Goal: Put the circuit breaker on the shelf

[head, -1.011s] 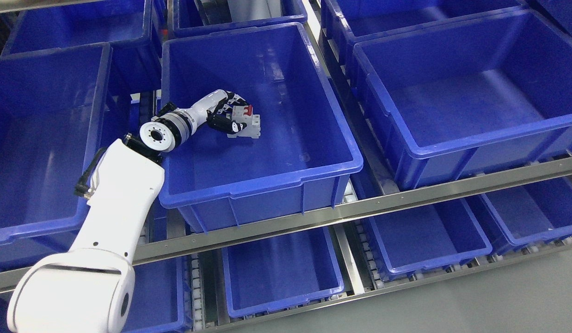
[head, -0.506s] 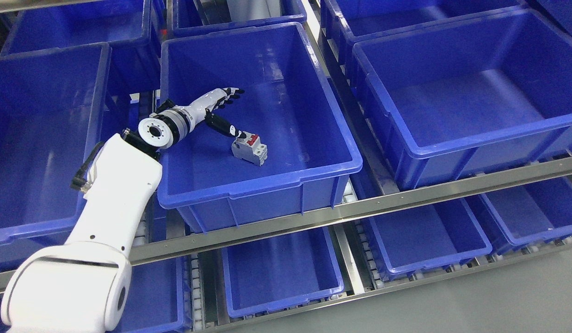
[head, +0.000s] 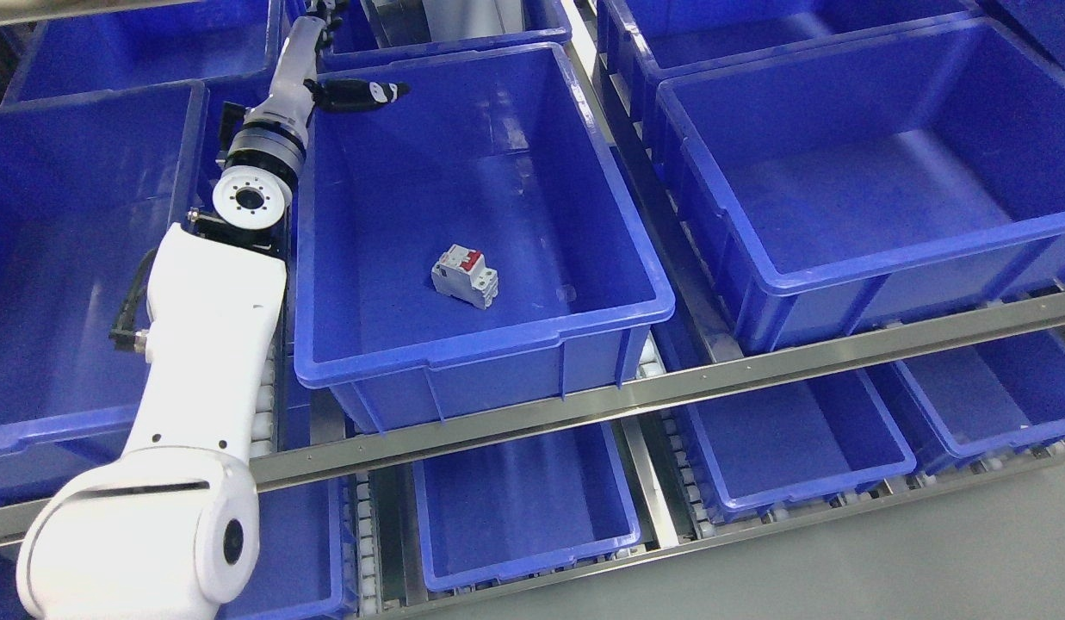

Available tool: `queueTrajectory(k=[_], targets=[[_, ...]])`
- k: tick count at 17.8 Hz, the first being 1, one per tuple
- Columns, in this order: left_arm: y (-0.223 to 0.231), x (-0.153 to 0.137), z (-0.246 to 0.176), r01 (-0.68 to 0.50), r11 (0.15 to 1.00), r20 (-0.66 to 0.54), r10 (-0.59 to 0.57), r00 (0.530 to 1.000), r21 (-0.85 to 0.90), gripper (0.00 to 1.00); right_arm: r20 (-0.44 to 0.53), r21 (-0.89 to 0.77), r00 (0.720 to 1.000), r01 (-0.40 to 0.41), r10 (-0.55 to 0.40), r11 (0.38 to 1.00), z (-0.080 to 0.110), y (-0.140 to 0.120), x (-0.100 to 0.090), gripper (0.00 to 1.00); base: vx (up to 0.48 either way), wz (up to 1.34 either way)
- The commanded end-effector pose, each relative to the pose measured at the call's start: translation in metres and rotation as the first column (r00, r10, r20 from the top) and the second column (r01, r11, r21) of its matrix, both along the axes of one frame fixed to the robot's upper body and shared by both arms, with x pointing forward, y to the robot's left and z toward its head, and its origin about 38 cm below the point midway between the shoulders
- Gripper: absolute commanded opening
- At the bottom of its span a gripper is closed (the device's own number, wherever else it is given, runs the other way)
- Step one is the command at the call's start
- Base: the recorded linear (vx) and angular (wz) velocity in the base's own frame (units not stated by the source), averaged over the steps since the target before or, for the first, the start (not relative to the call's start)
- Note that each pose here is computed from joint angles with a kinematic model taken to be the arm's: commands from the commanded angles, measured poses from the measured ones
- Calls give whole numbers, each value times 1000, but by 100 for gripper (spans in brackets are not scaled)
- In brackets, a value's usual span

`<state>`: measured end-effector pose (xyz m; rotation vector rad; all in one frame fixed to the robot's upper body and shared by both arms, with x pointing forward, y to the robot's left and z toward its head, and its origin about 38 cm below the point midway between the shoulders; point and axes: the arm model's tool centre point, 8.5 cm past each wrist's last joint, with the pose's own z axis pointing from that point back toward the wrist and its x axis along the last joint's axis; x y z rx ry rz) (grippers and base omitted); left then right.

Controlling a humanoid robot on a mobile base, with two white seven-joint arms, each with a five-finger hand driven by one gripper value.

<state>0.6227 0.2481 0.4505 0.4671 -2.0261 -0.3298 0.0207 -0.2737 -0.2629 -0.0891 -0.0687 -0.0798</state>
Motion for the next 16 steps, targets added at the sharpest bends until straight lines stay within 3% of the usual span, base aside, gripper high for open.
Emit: queueTrajectory(k=[1, 6, 12, 16], targets=[[75, -61, 24, -87, 946, 201, 156, 967, -313, 100, 1, -18, 1000, -1, 1, 1000, 1, -11, 0, 100, 0, 0], [14, -123, 3, 12, 982, 210, 28, 977, -187, 100, 1, -18, 1000, -1, 1, 1000, 1, -11, 0, 100, -28, 3], [-13, -120, -56, 37, 991, 84, -26, 996, -130, 100, 1, -18, 1000, -1, 1, 1000, 1, -11, 0, 100, -118, 53], [-15, -120, -57, 41, 991, 80, -31, 996, -129, 100, 1, -18, 1000, -1, 1, 1000, 1, -11, 0, 100, -212, 124]])
